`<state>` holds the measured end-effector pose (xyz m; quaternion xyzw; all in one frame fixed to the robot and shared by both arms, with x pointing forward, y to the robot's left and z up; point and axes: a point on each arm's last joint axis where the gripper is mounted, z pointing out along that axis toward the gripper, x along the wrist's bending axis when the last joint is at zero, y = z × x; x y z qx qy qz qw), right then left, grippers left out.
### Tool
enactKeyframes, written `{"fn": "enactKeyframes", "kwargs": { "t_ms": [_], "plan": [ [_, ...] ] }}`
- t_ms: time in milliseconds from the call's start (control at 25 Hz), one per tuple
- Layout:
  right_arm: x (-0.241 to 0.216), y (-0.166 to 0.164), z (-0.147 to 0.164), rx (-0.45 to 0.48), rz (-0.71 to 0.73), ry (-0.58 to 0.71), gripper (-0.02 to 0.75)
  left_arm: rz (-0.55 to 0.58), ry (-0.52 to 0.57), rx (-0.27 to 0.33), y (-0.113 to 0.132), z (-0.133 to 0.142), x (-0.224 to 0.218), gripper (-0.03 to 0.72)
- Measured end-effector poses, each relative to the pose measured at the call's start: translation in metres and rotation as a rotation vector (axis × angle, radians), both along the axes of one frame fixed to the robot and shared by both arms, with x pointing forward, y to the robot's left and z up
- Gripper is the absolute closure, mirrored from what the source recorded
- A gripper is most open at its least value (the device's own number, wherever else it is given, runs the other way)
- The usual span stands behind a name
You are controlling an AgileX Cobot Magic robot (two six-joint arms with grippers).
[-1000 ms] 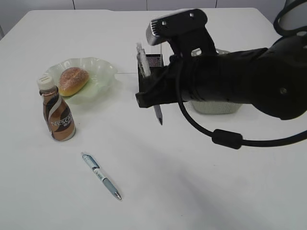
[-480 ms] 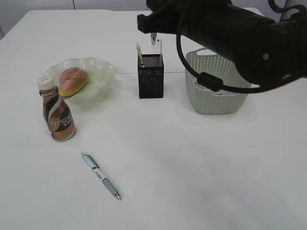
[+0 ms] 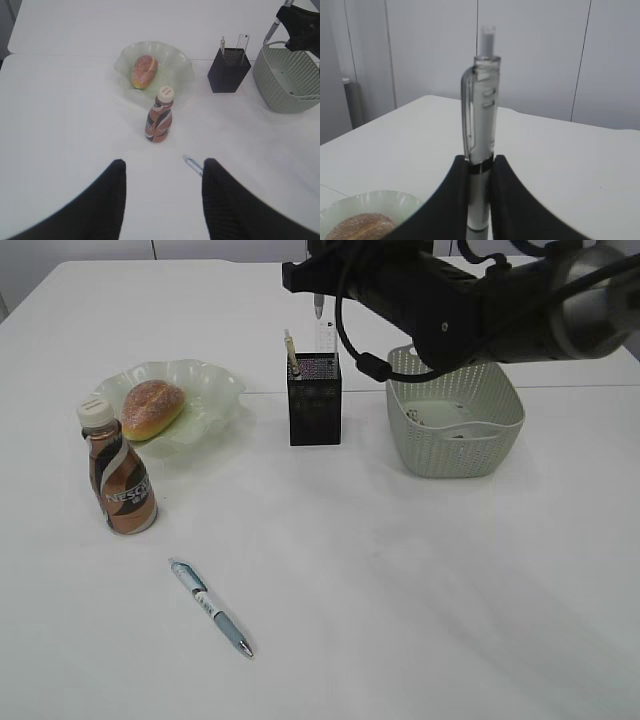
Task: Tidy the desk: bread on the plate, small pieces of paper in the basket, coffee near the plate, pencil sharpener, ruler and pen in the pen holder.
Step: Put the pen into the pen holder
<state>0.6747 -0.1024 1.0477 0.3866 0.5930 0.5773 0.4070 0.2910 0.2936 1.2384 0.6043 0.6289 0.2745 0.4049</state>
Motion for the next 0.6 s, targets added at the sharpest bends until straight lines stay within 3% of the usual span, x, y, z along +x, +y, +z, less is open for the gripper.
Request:
{"fn": "enactKeyframes", "kwargs": {
  "t_ms": [240, 600],
  "plan": [
    [0.043, 0.012, -0.035, -0.030, -0.004, 0.087, 0.659, 0.004, -0.001, 0.004, 0.001, 0.000, 0.000, 0.328],
    [0.061, 0.012, -0.063, -0.049, -0.014, 0.143, 0.659, 0.008, -0.002, 0.008, 0.001, 0.000, 0.000, 0.328]
  ]
}}
